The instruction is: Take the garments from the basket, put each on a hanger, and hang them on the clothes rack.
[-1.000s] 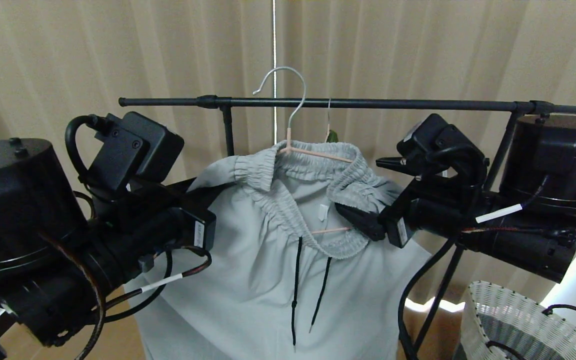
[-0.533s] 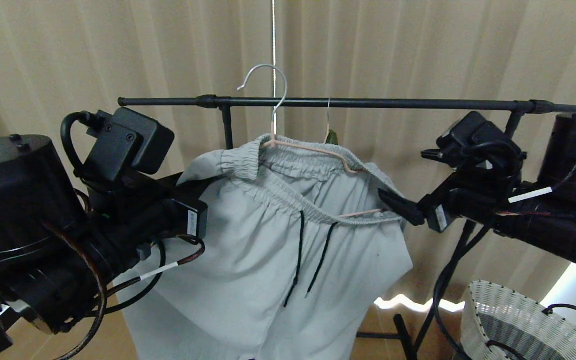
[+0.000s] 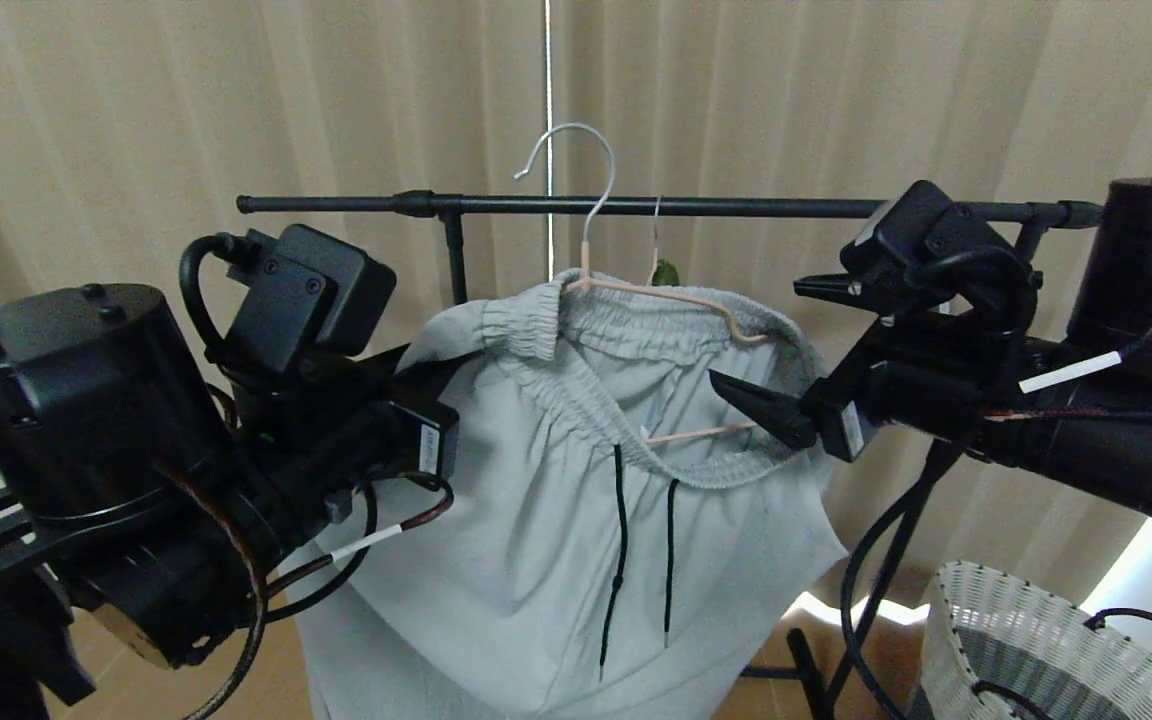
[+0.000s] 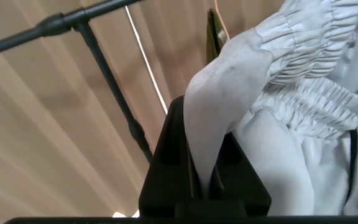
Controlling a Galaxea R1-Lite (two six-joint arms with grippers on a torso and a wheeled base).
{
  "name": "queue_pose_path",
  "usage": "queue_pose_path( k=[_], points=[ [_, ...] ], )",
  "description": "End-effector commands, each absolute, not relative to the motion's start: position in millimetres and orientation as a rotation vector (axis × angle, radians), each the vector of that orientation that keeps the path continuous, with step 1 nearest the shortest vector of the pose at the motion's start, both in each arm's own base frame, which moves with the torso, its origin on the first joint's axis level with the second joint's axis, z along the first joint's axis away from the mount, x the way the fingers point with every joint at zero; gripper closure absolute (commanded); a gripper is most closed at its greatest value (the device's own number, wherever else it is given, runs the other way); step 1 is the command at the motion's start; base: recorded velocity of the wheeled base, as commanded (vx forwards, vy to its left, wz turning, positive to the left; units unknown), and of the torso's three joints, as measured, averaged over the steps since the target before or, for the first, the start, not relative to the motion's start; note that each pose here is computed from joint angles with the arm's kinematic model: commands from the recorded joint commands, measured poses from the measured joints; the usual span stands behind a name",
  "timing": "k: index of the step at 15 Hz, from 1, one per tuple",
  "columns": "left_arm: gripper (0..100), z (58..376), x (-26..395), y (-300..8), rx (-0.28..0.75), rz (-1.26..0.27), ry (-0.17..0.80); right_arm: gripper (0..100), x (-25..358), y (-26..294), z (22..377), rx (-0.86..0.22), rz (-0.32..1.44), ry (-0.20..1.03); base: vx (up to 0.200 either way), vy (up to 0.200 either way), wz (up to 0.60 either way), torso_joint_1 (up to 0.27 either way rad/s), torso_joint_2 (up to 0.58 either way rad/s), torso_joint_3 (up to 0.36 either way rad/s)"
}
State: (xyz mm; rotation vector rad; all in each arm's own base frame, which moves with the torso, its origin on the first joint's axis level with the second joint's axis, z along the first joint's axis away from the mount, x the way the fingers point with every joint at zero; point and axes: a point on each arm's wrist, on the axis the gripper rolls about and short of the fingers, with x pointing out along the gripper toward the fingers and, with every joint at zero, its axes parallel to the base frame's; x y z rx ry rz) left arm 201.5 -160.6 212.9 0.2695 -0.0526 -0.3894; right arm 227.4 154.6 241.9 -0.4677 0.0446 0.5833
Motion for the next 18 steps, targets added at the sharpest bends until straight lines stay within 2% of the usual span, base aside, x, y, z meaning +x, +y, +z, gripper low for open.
queue_pose_path(
  k=[1, 6, 10, 11, 18],
  points=[
    [100, 206, 201, -165, 0.282, -0.407, -0.033, 0, 236, 164, 239, -0.472, 0.594, 0.053, 0.0, 0.0, 0.0, 0.0, 0.0, 0.0],
    [100, 203, 191, -160, 0.295, -0.426, -0.032, 0, 251, 175, 234, -0.475, 0.599, 0.062, 0.0, 0.0, 0.0, 0.0, 0.0, 0.0],
    [100, 203, 182, -157, 0.278, -0.441, -0.077, 0, 256, 178, 227, -0.481, 0.602, 0.082, 0.0, 0.0, 0.0, 0.0, 0.0, 0.0],
    [100, 200, 180, -157, 0.281, -0.445, -0.075, 100, 256, 179, 227, -0.479, 0.604, 0.079, 0.0, 0.0, 0.0, 0.0, 0.0, 0.0],
    [100, 194, 179, -155, 0.293, -0.443, -0.056, 100, 255, 178, 227, -0.479, 0.604, 0.079, 0.0, 0.0, 0.0, 0.0, 0.0, 0.0]
  ],
)
